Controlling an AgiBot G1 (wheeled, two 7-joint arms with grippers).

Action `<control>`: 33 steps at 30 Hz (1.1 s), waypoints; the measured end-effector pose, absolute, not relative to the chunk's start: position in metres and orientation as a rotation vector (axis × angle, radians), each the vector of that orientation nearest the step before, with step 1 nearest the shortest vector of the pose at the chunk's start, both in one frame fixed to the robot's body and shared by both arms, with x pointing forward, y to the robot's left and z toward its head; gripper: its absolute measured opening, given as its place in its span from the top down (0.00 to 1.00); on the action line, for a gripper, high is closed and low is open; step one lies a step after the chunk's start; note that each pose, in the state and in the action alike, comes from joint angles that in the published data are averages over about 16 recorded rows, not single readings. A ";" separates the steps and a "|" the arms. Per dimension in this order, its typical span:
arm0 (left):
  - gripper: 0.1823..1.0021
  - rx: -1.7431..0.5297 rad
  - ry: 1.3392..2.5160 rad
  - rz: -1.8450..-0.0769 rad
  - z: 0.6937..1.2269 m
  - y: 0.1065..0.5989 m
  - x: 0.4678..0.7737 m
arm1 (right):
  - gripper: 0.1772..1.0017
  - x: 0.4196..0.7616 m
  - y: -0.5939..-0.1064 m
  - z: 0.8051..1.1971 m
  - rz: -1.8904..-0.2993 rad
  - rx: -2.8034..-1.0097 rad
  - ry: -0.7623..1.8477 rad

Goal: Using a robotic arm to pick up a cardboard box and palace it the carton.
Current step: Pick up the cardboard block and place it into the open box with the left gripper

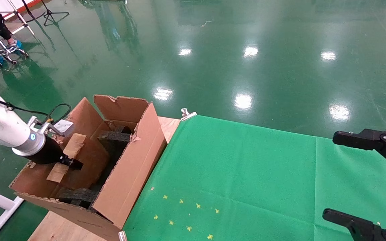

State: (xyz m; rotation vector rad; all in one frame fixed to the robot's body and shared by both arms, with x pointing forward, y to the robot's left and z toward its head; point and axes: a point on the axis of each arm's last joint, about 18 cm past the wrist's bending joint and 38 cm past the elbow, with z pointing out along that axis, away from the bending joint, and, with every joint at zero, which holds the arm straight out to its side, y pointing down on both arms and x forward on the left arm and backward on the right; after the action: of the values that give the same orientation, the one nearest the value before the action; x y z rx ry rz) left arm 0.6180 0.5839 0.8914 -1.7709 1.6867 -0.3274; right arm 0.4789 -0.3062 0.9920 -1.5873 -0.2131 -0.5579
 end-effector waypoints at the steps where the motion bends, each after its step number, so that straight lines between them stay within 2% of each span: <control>1: 0.76 -1.770 1.686 -0.327 0.892 0.584 0.618 | 0.00 0.479 -0.306 0.992 -0.558 -1.587 -0.213; 7: 0.64 -1.767 1.683 -0.332 0.897 0.585 0.617 | 0.00 0.479 -0.306 0.992 -0.558 -1.587 -0.213; 19: 0.30 -1.751 1.647 -0.413 0.927 0.584 0.618 | 0.00 0.479 -0.306 0.992 -0.558 -1.587 -0.213; 25: 0.17 -1.729 1.585 -0.593 0.971 0.576 0.618 | 0.00 0.479 -0.306 0.992 -0.558 -1.587 -0.213; 33: 0.06 -1.655 1.522 -0.978 1.050 0.550 0.608 | 0.00 0.479 -0.306 0.992 -0.558 -1.587 -0.213</control>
State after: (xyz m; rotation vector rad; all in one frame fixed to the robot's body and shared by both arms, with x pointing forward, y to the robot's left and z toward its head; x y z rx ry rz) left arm 0.6076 0.5505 1.0500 -1.6553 1.5217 -0.9781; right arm 0.4789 -0.3062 0.9920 -1.5873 -0.2131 -0.5579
